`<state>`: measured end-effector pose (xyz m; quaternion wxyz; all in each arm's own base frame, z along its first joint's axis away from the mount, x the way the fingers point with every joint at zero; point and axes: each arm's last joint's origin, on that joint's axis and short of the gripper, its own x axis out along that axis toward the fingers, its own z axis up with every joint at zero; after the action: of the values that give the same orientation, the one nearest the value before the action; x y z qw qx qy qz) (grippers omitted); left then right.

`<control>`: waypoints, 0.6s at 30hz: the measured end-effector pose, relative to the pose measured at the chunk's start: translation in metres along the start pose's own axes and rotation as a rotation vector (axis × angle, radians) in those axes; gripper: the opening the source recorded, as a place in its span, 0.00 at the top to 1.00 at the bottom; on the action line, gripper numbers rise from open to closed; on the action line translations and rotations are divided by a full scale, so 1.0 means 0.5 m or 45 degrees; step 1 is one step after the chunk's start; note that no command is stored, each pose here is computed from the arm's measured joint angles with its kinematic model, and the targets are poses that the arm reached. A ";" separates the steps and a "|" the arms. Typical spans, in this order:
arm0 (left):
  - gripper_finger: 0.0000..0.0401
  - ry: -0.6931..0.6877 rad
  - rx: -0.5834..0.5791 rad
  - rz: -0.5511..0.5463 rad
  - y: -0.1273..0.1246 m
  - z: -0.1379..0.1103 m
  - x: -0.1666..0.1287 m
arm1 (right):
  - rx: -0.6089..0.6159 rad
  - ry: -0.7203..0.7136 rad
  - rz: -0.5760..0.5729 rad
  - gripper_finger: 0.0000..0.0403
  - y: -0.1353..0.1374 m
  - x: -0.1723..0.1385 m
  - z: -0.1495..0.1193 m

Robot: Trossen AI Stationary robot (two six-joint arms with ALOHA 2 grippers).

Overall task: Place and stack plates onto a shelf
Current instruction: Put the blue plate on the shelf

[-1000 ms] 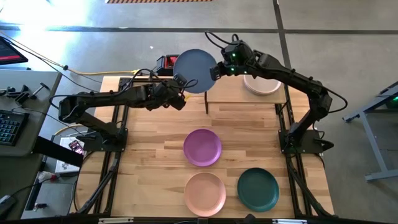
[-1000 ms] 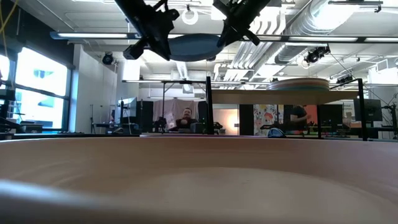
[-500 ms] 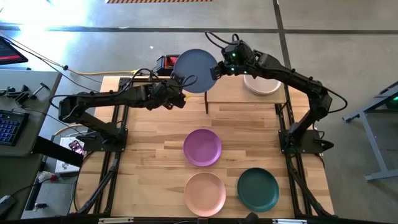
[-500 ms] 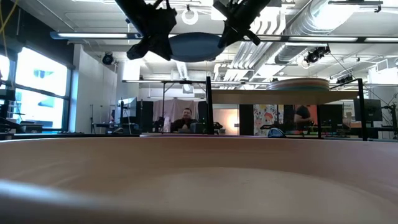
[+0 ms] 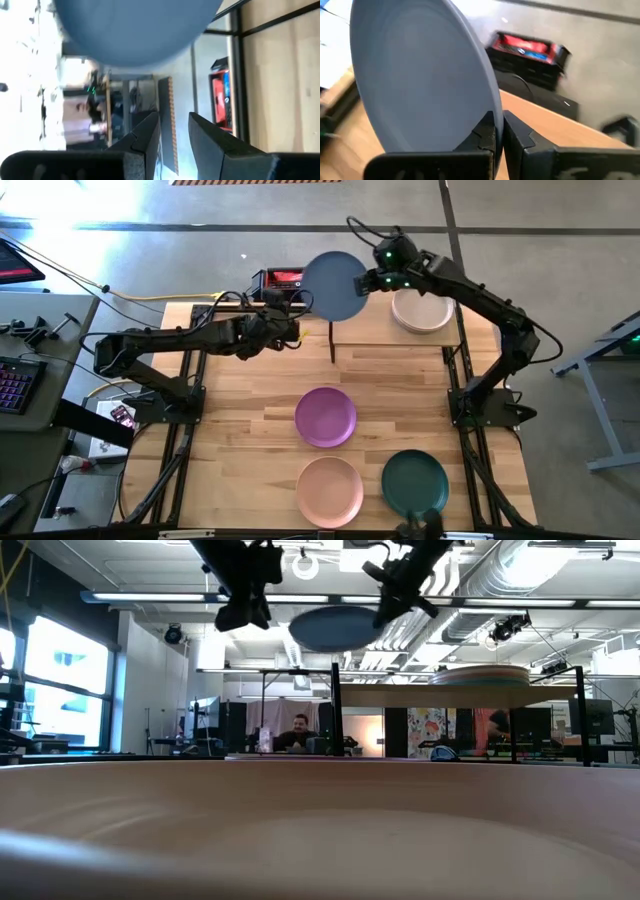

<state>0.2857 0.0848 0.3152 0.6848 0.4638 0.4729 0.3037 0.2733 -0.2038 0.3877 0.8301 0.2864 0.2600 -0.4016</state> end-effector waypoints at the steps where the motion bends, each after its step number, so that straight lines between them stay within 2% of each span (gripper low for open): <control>1: 0.76 0.023 -0.020 0.016 0.001 -0.001 0.000 | 0.002 0.019 -0.023 1.00 -0.011 -0.006 0.000; 6: 0.77 0.081 -0.126 0.064 0.003 -0.004 0.000 | 0.041 0.068 -0.105 1.00 -0.054 -0.028 0.003; 10: 0.77 0.082 -0.205 0.067 0.003 -0.004 0.000 | 0.033 0.183 -0.156 1.00 -0.083 -0.027 -0.004; 18: 0.77 0.077 -0.208 0.064 0.003 -0.004 0.000 | 0.003 0.276 -0.205 1.00 -0.101 -0.029 -0.014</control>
<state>0.2840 0.0861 0.3163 0.6980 0.4087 0.4552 0.3724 0.2230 -0.2172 0.3791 0.7619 0.3073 0.3698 -0.4339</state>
